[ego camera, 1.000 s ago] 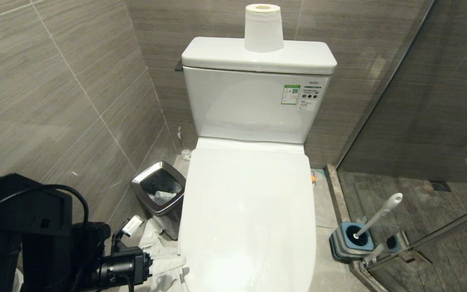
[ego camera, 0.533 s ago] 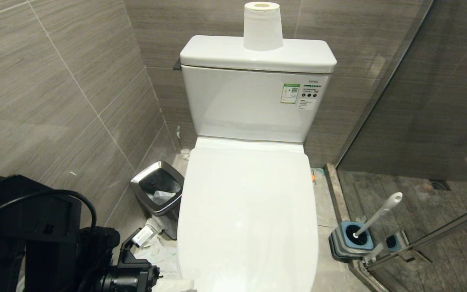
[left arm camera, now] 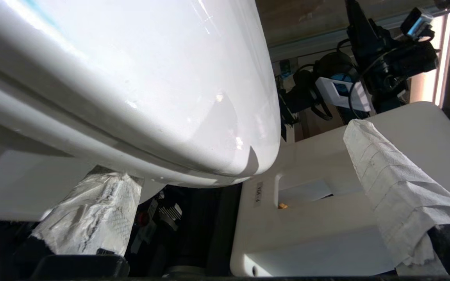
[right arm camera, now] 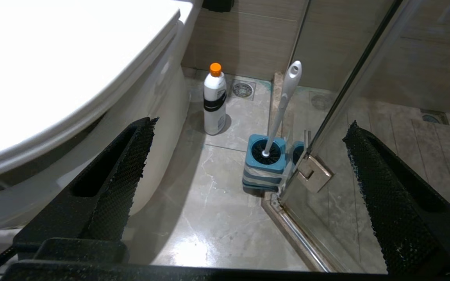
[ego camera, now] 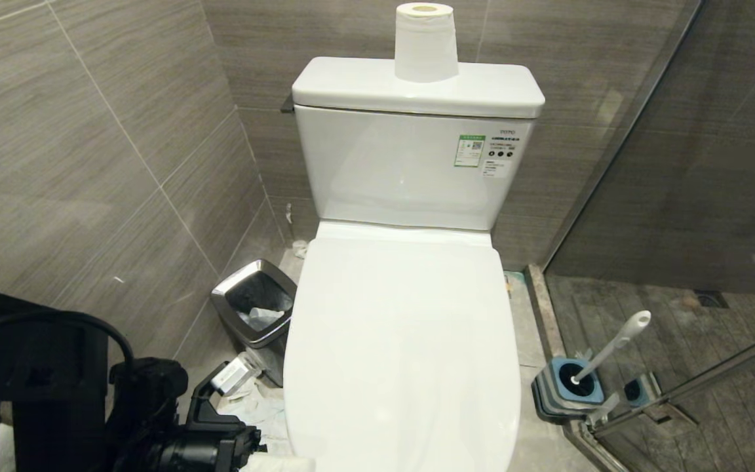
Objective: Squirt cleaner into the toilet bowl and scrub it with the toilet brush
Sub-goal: Use the left hand to lift the toilet lid slightly
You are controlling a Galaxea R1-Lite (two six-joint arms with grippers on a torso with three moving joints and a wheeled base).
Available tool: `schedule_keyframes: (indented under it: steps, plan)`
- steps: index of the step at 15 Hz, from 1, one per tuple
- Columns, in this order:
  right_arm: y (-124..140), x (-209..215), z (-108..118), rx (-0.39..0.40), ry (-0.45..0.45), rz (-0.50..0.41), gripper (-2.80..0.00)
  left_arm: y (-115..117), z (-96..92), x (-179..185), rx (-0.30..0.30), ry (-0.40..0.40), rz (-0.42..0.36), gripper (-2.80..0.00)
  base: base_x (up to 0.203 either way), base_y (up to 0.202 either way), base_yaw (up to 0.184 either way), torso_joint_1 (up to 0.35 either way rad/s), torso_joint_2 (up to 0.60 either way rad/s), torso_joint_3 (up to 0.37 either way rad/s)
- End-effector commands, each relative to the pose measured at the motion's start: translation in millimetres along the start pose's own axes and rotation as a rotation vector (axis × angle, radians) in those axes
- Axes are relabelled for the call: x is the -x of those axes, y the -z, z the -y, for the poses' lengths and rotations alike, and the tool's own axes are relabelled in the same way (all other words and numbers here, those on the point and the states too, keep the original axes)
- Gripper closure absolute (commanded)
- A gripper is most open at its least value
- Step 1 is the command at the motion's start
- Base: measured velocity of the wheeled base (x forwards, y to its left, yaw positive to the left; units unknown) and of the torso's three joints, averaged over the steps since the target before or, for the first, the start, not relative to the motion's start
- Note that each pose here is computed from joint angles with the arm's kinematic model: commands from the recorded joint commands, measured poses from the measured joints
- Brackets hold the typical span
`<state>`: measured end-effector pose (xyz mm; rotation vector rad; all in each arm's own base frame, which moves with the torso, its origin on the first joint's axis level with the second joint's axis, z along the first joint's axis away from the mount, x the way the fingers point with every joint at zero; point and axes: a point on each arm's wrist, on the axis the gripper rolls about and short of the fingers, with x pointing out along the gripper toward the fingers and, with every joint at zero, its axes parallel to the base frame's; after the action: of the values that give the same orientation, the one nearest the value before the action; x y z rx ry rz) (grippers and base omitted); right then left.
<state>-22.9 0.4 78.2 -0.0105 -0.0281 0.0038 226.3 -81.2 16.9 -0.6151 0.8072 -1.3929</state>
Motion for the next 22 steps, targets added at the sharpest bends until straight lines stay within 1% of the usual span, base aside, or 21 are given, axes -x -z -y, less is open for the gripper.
schedule_keyframes:
  steps: [1,4,5,8,9,11,12,14,16,17,21,22]
  plan:
    - [3.0,-0.6,0.0,0.0,-0.001,-0.008,-2.8,-7.6,12.6,0.0,-0.051,0.02,0.007,-2.8,0.0,0.0,0.0,0.0,0.0,0.0]
    - [3.0,-0.6,0.0,0.0,-0.001,-0.008,-2.8,-18.1,22.6,0.2,-0.073,0.023,0.026,-2.8,0.0,0.0,0.0,0.0,0.0,0.0]
    - [2.9,-0.7,0.0,0.0,-0.001,-0.01,-2.8,-20.2,28.7,-1.6,-0.079,0.029,0.026,-2.8,0.0,0.0,0.0,0.0,0.0,0.0]
    - [2.9,-0.7,0.0,0.0,-0.001,-0.009,-2.8,-28.8,53.8,-2.1,-0.135,0.041,0.048,-2.8,0.0,0.0,0.0,0.0,0.0,0.0]
    - [3.0,-0.6,0.0,0.0,-0.001,-0.008,-2.8,-32.0,64.2,-3.1,-0.136,0.049,0.056,-2.8,0.0,0.0,0.0,0.0,0.0,0.0]
    - [3.0,-0.6,0.0,0.0,-0.001,-0.008,-2.8,-37.2,83.5,-8.9,-0.118,0.053,0.084,-2.8,0.0,0.0,0.0,0.0,0.0,0.0]
    - [3.0,-0.6,0.0,0.0,-0.001,-0.008,-2.8,-40.5,90.1,-11.5,-0.117,0.061,0.092,-2.8,0.0,0.0,0.0,0.0,0.0,0.0]
    - [3.0,-0.6,0.0,0.0,-0.001,-0.008,-2.8,-46.8,96.1,-13.8,-0.136,0.078,0.1,-2.8,0.0,0.0,0.0,0.0,0.0,0.0]
    - [3.0,-0.6,0.0,0.0,-0.001,-0.008,-2.8,-49.1,104.2,-13.0,-0.127,0.092,0.105,-2.8,0.0,0.0,0.0,0.0,0.0,0.0]
    - [2.9,-0.7,0.0,0.0,-0.001,-0.009,-2.8,-50.4,112.8,-11.1,-0.125,0.106,0.111,-2.8,0.0,0.0,0.0,0.0,0.0,0.0]
    - [3.0,-0.6,0.0,0.0,-0.001,-0.008,-2.8,-60.4,162.5,0.8,-0.107,0.189,0.135,-2.8,0.0,0.0,0.0,0.0,0.0,0.0]
    - [3.0,-0.6,0.0,0.0,-0.001,-0.008,-2.8,-66.1,169.6,1.6,-0.1,0.197,0.134,-2.8,0.0,0.0,0.0,0.0,0.0,0.0]
